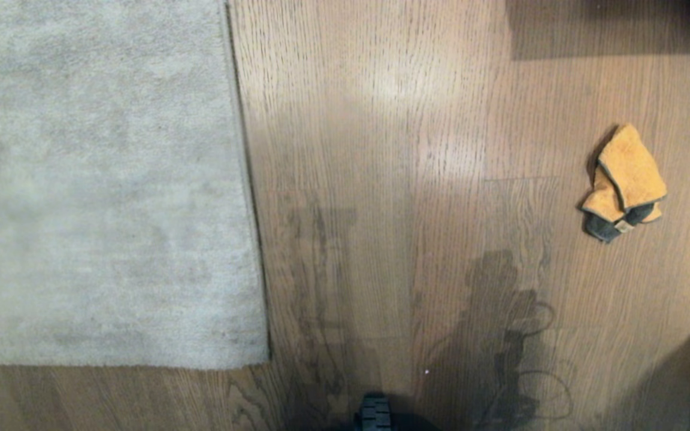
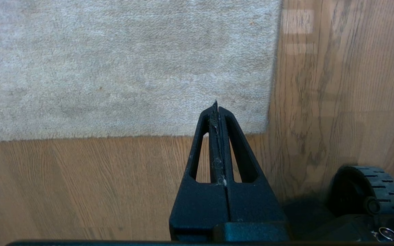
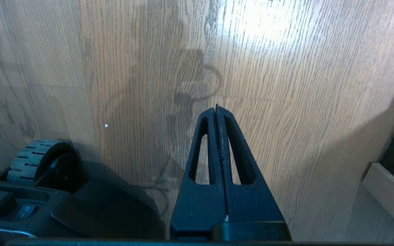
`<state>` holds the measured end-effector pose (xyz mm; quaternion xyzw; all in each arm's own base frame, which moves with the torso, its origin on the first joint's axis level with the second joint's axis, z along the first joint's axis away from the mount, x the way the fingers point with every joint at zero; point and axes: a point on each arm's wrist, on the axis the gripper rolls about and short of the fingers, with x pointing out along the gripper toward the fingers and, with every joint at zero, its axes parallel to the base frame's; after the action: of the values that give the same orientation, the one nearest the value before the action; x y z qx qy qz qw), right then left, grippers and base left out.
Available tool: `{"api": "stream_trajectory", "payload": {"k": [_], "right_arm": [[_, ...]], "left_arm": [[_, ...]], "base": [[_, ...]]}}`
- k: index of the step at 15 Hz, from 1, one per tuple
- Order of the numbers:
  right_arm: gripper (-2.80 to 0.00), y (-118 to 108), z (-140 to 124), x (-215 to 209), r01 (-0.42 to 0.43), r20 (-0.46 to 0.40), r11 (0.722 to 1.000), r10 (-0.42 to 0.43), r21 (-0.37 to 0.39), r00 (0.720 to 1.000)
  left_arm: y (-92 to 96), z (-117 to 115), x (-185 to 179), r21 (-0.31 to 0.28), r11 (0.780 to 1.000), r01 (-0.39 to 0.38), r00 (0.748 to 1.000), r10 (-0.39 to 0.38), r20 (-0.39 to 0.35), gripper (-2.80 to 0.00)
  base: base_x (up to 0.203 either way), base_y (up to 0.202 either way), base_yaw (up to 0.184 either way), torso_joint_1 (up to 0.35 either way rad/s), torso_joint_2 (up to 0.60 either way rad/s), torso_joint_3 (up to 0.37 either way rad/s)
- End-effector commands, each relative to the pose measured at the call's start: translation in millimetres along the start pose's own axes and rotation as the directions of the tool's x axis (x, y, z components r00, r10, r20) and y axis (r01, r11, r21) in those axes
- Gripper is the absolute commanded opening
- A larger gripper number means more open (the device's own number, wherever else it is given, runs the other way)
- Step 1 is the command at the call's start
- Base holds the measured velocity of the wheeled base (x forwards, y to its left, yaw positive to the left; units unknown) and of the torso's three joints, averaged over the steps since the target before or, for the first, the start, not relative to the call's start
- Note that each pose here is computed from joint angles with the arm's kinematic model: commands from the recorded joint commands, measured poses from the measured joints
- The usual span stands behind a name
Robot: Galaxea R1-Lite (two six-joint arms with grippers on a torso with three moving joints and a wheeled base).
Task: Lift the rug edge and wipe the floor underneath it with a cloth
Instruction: Pick up the rag
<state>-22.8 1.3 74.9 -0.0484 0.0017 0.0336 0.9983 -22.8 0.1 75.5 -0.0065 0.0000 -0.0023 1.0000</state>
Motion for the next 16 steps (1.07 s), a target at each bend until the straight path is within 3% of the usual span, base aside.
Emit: {"api": "stream_trajectory", "payload": {"k": [1, 16], "right_arm": [[-2.80, 0.0, 0.0, 0.0, -0.002, 0.001, 1.000, 0.002, 0.000, 1.000], [-2.80, 0.0, 0.0, 0.0, 0.001, 0.000, 1.000, -0.001, -0.003, 1.000]], "left_arm": [[0.0, 0.0, 0.0, -0.001, 1.000, 0.000, 1.000, 0.000, 0.000, -2.80], [0.0, 0.0, 0.0, -0.001, 1.000, 0.000, 1.000, 0.000, 0.000, -2.80]], "base": [[0.000, 0.000, 0.000, 0.000, 0.00, 0.000], [0.000, 0.000, 0.000, 0.000, 0.00, 0.000]]}}
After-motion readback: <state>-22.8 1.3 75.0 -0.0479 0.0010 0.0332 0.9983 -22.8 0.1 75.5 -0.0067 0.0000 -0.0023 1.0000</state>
